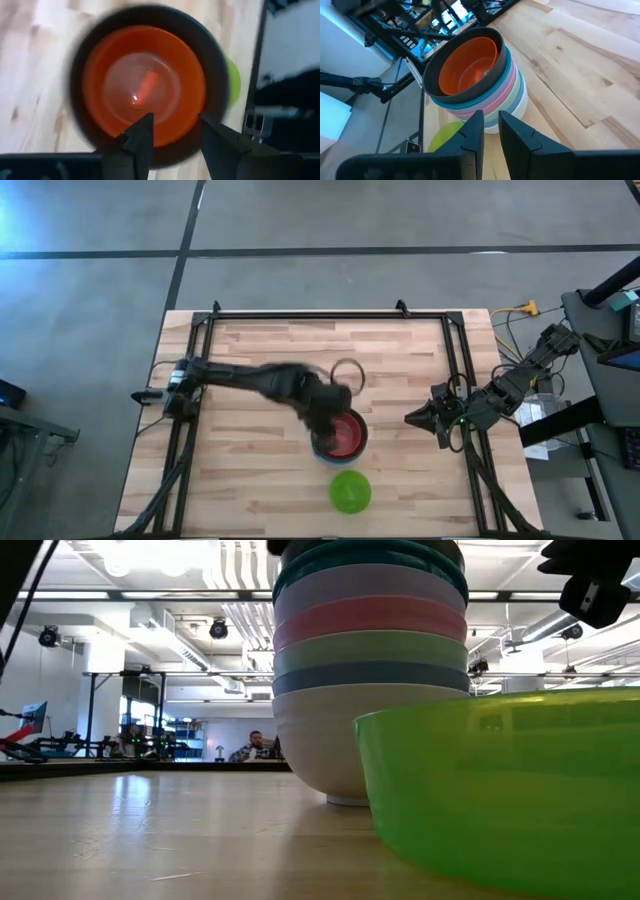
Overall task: Nest bowls inside each other
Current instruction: Stack the orange bowl on top of the black bowl
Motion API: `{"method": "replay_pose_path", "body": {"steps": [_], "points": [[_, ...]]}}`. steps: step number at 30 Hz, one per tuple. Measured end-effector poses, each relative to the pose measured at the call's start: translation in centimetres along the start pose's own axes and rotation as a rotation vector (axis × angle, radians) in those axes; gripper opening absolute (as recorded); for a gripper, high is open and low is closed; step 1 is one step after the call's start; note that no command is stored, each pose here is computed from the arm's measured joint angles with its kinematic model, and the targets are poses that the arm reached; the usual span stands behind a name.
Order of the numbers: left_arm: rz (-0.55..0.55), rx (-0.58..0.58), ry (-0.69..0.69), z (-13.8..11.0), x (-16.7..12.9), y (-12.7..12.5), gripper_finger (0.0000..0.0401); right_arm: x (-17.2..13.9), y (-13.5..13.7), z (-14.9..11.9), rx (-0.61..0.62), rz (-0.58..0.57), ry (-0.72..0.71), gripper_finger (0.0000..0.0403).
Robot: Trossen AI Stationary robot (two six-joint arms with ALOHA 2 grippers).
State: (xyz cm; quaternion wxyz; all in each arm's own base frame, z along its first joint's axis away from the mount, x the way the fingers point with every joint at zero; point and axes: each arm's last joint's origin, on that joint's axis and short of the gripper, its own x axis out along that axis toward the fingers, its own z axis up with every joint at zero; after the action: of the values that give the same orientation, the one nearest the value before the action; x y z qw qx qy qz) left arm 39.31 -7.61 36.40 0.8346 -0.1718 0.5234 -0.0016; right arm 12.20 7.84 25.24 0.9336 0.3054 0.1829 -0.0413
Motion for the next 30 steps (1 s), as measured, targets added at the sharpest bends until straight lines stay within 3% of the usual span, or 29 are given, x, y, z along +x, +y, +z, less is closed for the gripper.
{"method": "replay_pose_path", "body": {"steps": [3, 9, 12, 20, 25, 30], "points": [[0.017, 0.133, 0.01, -1.4, 0.8, -2.2, 0.0125, 0.0, 0.0, 0.0, 0.002, 0.005, 0.006, 0.0054], [0.193, 0.243, -0.11, -3.2, 1.1, -5.5, 0.0095, 0.1, 0.1, -0.2, 0.0, 0.009, 0.026, 0.0054], [0.221, 0.27, -0.154, -3.2, 1.0, -5.9, 0.0079, 0.3, 0.1, -0.3, -0.011, 0.004, 0.031, 0.0054], [0.137, 0.259, -0.139, -3.0, 1.5, -6.1, 0.0006, 0.5, 0.2, -0.5, -0.028, 0.022, 0.073, 0.0054], [0.036, 0.256, -0.102, -3.0, 2.3, -6.1, 0.0002, 0.5, 0.2, -0.6, -0.029, 0.024, 0.077, 0.0054], [0.01, 0.252, -0.094, -3.0, 2.9, -6.0, 0.0, 0.5, 0.2, -0.6, -0.029, 0.026, 0.079, 0.0054]]}}
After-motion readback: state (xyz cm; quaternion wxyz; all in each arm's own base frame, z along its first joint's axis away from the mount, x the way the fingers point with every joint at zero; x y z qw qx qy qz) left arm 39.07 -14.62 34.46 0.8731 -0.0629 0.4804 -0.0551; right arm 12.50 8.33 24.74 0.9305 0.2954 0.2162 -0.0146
